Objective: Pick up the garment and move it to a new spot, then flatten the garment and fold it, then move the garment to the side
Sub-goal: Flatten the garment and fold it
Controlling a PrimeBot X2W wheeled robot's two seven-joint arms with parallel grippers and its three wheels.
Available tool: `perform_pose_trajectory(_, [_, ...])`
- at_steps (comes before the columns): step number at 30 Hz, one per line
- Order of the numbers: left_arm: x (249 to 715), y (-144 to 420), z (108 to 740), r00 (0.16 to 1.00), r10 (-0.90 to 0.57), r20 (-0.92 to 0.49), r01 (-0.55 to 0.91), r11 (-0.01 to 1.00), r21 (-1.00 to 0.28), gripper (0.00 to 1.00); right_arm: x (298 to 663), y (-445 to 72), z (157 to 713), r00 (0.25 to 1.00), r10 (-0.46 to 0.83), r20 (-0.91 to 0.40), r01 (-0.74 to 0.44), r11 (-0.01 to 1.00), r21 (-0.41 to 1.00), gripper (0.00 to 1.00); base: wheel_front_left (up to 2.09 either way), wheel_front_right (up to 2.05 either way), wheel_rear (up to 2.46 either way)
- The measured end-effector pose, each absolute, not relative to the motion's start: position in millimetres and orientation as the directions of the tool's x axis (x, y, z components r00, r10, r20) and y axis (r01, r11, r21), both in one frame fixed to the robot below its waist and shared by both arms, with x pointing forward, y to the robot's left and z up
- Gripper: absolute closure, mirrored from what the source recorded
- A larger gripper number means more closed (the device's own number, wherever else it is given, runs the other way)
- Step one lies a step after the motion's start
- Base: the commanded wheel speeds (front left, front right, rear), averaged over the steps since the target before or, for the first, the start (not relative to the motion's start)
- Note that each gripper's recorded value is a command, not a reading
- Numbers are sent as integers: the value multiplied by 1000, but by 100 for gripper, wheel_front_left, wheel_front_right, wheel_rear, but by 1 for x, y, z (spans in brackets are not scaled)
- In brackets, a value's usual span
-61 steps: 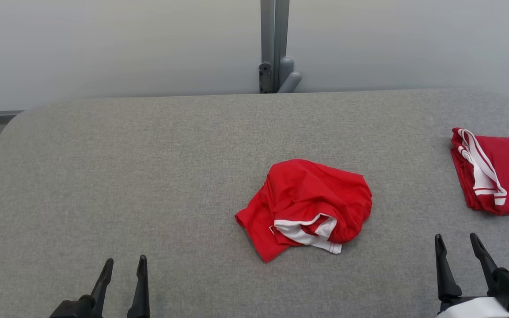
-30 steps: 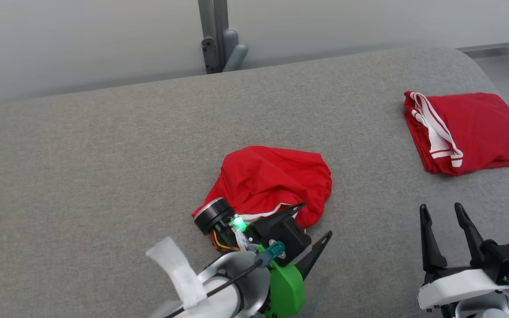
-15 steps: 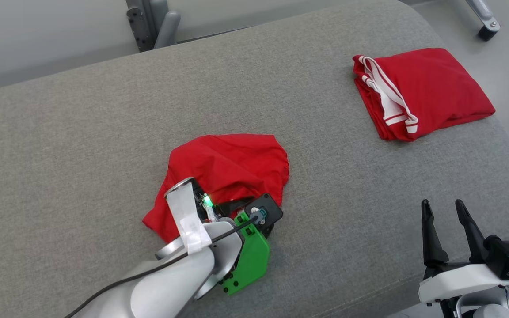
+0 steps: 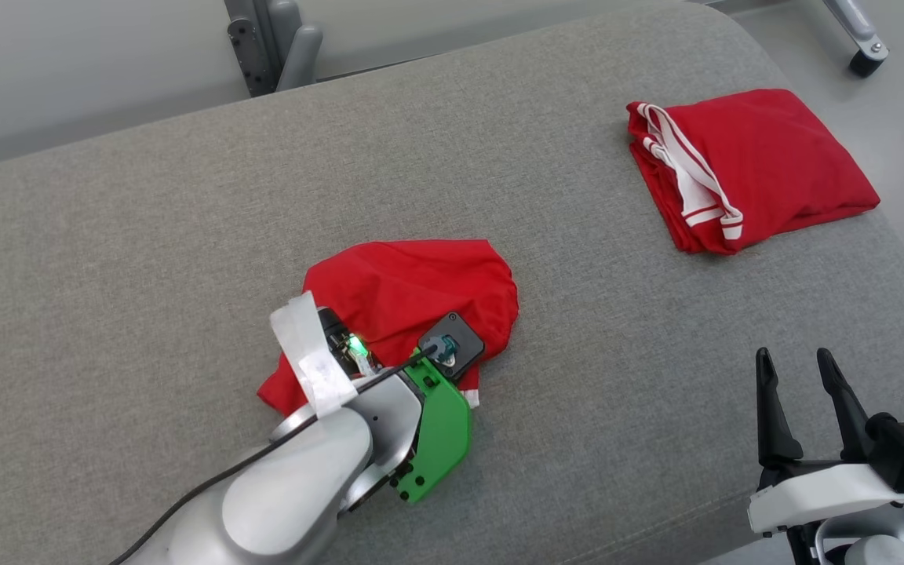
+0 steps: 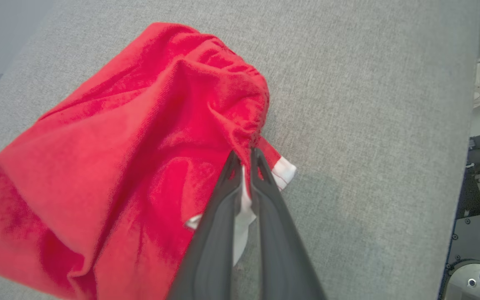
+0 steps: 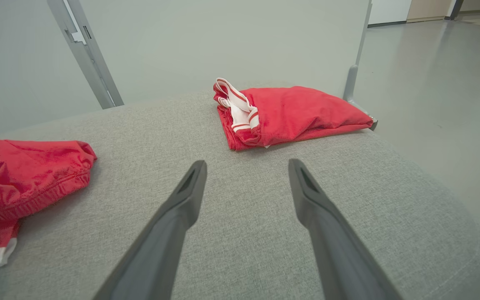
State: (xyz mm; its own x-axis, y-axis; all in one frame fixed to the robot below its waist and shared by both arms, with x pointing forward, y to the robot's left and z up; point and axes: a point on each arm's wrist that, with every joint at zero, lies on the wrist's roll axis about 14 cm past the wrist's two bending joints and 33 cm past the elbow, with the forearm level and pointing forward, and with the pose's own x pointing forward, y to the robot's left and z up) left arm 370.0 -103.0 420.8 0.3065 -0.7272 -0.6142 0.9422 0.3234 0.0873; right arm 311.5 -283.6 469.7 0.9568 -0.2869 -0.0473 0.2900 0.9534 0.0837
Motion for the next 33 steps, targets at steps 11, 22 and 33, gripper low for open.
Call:
perform_pose_trajectory(11, [386,-142,512,412,-873,-261,834,477,-278,100,315,-278,473,963,-266,-32,268,959,93,0,0,0,0])
perform_pose_trajectory(22, [426,-122,642,639,-736,221,692,425,-584,100,314,-272,474,968,-250,-28,252,962,105,0,0,0,0])
perform_pose_trajectory(33, [443,-62,750,763,-413,497,623,265,-736,100,318,-259,476,978,-208,-16,208,971,114,0,0,0,0])
